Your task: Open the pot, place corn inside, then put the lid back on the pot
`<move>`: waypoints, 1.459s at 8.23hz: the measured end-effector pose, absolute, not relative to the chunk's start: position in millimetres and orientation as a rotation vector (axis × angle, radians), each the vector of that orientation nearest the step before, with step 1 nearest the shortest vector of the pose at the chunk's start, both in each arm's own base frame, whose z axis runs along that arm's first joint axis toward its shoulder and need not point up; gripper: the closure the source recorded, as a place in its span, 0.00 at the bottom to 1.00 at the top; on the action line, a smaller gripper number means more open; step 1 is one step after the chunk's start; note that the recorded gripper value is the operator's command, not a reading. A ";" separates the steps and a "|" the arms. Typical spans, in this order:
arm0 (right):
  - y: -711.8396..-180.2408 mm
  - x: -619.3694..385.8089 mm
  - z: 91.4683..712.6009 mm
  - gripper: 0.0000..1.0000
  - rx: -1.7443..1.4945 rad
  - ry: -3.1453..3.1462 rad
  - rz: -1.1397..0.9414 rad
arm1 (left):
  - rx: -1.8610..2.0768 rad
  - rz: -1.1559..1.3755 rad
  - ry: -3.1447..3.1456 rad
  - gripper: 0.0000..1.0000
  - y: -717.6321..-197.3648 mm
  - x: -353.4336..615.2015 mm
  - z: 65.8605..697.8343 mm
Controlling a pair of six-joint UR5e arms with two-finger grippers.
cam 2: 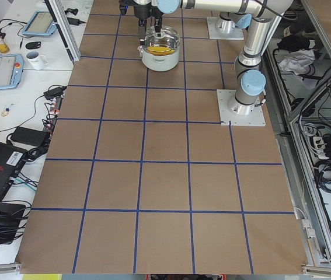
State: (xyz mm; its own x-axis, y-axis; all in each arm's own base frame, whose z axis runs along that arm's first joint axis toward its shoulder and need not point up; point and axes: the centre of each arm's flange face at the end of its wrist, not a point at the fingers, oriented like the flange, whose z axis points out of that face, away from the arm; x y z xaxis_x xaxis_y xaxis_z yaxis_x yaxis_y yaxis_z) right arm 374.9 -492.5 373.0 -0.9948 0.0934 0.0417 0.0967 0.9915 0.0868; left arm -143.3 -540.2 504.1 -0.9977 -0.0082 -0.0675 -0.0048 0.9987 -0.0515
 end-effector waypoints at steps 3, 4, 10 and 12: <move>-489.3 376.8 362.1 0.65 -0.150 -3.112 -0.162 | 0.000 -0.033 3.149 0.00 -533.8 -151.1 488.1; -487.8 377.8 359.5 0.65 -0.157 -3.123 -0.179 | 0.002 -0.028 3.157 0.00 -533.0 -151.6 485.9; -491.2 372.9 356.9 0.66 -0.145 -3.128 -0.176 | -0.001 -0.010 3.158 0.00 -535.4 -151.6 479.4; -492.5 372.7 356.9 0.66 -0.145 -3.130 -0.166 | -0.001 -0.008 3.158 0.00 -536.0 -151.6 478.6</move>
